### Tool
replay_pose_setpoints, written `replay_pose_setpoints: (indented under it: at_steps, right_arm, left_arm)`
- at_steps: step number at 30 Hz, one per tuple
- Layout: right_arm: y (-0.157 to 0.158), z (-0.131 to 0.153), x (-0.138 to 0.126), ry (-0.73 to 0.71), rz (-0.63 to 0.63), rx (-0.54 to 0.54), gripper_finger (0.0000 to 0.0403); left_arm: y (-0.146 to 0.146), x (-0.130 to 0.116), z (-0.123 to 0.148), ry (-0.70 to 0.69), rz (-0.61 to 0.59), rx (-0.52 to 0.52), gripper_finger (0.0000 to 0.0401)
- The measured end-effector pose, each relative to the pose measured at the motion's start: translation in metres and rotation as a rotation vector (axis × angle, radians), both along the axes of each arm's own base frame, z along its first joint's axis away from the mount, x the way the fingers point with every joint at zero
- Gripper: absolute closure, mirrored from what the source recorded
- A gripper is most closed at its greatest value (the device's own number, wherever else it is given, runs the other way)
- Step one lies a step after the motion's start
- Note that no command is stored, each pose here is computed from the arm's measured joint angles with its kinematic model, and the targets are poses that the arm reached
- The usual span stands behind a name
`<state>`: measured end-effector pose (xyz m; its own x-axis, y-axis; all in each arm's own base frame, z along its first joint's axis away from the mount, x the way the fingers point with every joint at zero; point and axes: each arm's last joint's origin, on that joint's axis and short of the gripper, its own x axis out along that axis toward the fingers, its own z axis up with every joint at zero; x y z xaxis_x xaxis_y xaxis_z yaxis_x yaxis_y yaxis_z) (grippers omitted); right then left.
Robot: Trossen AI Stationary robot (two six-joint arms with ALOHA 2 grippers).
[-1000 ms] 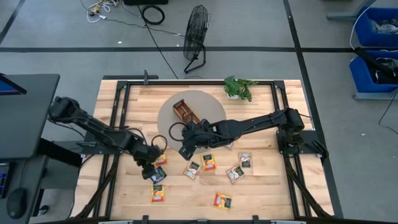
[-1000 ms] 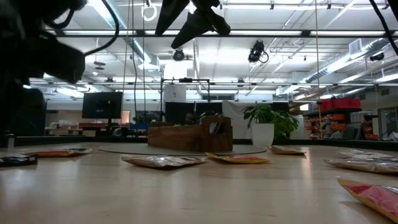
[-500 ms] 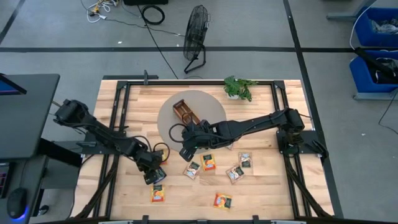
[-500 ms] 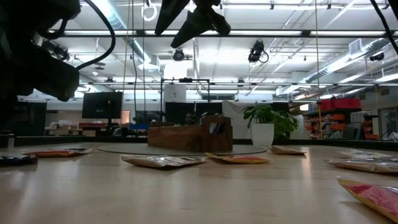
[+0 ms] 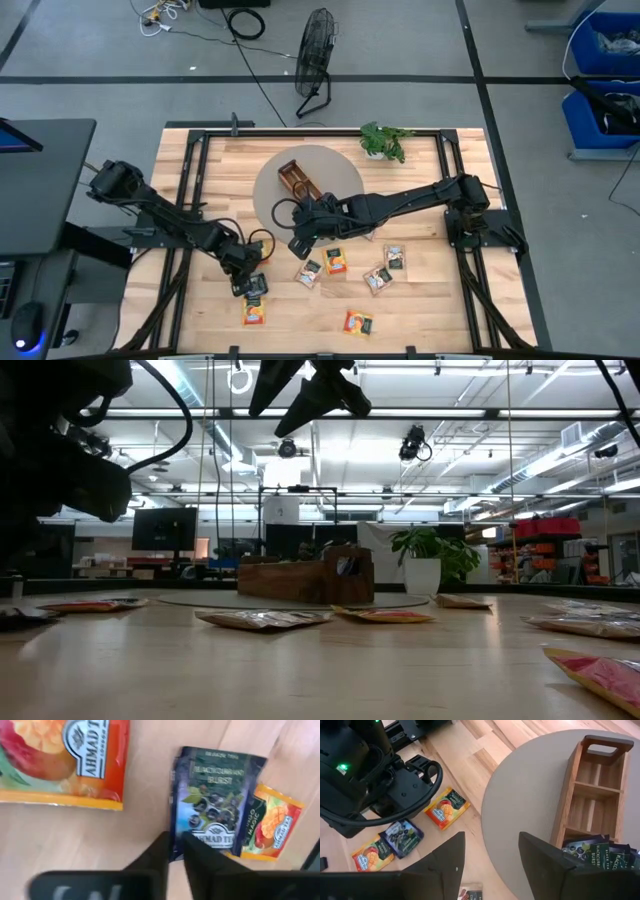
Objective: Pick & Place Tea
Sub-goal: Put the purple tea bag into the right section of the wooden organizer
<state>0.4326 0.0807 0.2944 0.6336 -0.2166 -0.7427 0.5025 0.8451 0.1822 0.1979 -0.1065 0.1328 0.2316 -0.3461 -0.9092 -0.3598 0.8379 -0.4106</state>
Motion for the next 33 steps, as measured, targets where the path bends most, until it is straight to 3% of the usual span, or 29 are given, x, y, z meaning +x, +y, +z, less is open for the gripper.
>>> replay_pose_setpoints:
  at_steps: [3,12,24,33]
  right_arm:
    - [0.0,0.0,0.0,-0.002,-0.007,0.005,0.0211]
    - [0.0,0.0,0.0,-0.005,-0.018,0.015,0.0211]
    - [0.0,0.0,0.0,-0.008,-0.029,0.024,0.0211]
    - [0.0,0.0,0.0,-0.013,-0.048,0.04,0.0211]
  left_arm:
    - [0.001,0.0,0.0,-0.013,-0.007,0.02,0.0392]
    - [0.008,0.004,0.0,0.017,0.035,-0.029,0.0393]
    - [0.003,0.02,0.018,-0.072,0.074,-0.011,0.0338]
    - [-0.008,0.017,0.022,-0.114,-0.059,0.012,0.0252]
